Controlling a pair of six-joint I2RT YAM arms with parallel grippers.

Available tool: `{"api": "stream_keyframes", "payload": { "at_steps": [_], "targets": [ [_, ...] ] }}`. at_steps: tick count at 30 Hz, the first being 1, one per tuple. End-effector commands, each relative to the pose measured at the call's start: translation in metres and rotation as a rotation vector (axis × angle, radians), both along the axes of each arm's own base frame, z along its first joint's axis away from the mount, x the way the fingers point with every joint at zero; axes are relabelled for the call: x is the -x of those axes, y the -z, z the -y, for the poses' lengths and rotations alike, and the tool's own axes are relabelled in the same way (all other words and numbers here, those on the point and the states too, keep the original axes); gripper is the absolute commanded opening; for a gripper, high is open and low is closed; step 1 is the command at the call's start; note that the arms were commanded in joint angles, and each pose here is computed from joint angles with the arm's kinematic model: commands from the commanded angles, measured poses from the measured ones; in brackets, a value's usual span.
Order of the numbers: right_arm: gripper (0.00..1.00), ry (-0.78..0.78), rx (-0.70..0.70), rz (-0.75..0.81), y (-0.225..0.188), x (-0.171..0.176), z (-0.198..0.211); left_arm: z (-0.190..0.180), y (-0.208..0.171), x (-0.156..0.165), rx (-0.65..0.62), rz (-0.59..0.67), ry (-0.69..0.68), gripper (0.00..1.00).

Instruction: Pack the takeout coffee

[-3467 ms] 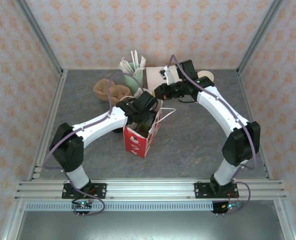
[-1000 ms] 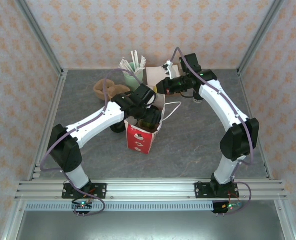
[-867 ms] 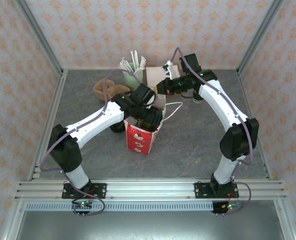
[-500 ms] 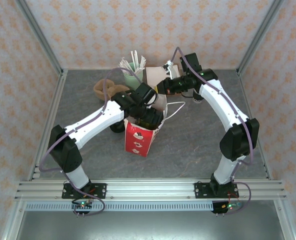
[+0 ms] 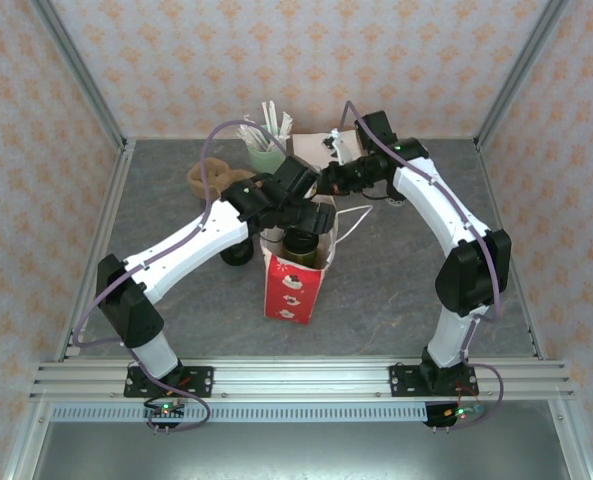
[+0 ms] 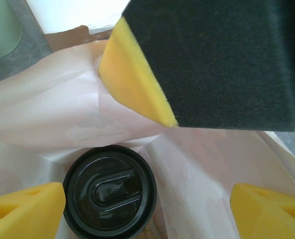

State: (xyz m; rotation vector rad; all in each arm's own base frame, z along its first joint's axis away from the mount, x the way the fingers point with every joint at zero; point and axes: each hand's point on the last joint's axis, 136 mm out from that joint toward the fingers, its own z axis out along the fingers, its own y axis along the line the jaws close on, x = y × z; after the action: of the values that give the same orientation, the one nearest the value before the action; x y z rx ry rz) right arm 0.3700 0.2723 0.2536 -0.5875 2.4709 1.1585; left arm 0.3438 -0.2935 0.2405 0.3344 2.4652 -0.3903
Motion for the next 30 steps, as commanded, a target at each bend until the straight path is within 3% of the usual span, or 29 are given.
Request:
{"api": "stream_keyframes", "payload": {
  "at_steps": [1,8,14,24,30],
  "targets": [
    [0.07,-0.002,0.012,0.029,-0.007,0.001,0.001,0.006,-0.043,-0.001,0.093,0.088,0.017,0.89],
    [0.07,-0.011,0.011,0.046,-0.012,-0.005,-0.001,0.020,-0.096,0.003,0.205,0.149,0.093,0.89],
    [0.07,-0.020,0.018,0.063,-0.013,-0.005,0.000,0.008,-0.127,-0.005,0.247,0.205,0.058,0.89],
    [0.07,-0.055,0.017,0.083,-0.014,-0.004,-0.002,-0.087,-0.170,-0.066,0.190,0.342,-0.364,0.88],
    [0.07,-0.056,0.029,0.104,-0.016,-0.007,-0.003,-0.128,-0.177,-0.091,0.213,0.381,-0.479,0.87]
  ]
}}
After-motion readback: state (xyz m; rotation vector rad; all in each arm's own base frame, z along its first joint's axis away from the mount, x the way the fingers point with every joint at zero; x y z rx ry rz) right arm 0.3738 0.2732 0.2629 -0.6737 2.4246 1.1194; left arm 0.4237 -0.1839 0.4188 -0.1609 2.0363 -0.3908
